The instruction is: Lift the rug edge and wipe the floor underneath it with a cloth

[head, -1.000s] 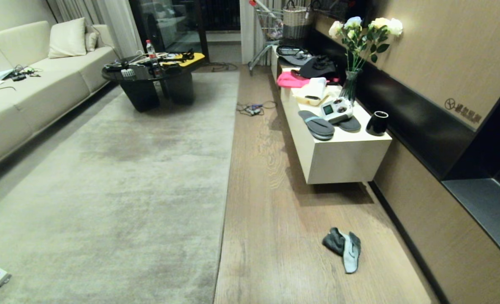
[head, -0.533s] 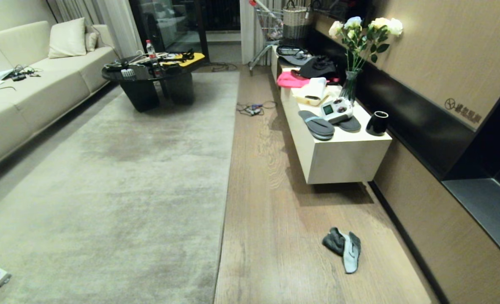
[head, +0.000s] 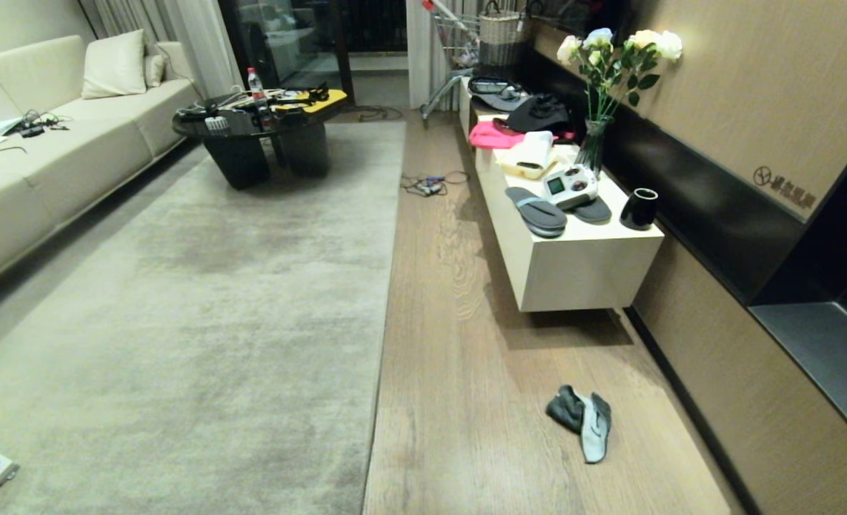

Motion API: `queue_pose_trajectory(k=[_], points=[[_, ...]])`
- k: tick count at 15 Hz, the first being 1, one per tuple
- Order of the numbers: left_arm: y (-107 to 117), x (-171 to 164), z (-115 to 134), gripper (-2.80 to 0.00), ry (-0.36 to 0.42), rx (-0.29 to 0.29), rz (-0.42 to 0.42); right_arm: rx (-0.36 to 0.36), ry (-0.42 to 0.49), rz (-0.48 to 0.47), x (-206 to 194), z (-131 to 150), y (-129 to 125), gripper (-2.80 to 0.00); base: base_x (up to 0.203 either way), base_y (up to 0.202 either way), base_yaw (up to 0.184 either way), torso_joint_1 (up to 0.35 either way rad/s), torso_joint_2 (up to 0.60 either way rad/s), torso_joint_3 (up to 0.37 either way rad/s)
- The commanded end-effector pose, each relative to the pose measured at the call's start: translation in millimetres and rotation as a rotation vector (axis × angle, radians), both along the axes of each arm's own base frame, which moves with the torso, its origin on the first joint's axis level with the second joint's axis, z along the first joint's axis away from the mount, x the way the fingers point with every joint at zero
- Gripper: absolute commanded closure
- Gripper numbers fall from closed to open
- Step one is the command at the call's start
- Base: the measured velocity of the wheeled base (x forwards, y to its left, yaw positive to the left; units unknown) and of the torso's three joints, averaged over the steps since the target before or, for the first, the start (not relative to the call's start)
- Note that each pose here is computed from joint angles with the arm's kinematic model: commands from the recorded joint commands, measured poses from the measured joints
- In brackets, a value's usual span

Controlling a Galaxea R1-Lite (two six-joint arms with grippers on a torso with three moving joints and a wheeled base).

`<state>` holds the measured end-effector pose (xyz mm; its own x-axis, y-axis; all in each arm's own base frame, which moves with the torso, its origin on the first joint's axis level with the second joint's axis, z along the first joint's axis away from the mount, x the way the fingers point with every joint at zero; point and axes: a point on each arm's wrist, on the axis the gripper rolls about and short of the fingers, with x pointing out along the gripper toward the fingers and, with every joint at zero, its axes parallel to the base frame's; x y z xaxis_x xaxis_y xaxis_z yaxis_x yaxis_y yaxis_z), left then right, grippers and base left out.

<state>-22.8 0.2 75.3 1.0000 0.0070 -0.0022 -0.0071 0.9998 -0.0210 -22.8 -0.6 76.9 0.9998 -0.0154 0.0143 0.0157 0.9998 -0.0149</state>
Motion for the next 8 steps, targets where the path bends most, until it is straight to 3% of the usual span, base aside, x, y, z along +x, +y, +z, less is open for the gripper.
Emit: queue_pose_trajectory(k=[1,3,8], points=[[0.0,0.1,0.1,0.0,0.001,0.0,0.001,-0.002,-0.001,0.0,0.0,0.1,0.0,0.0,0.0,0.0,0.0,0.0,0.0,0.0],[0.0,0.1,0.1,0.0,0.001,0.0,0.001,-0.001,0.0,0.0,0.0,0.0,0.0,0.0,0.0,0.0,0.0,-0.009,-0.09,-0.105],[0.0,0.1,0.0,0.0,0.002,0.0,0.001,-0.002,0.0,0.002,0.0,0.0,0.0,0.0,0.0,0.0,0.0,-0.01,-0.36,-0.383]])
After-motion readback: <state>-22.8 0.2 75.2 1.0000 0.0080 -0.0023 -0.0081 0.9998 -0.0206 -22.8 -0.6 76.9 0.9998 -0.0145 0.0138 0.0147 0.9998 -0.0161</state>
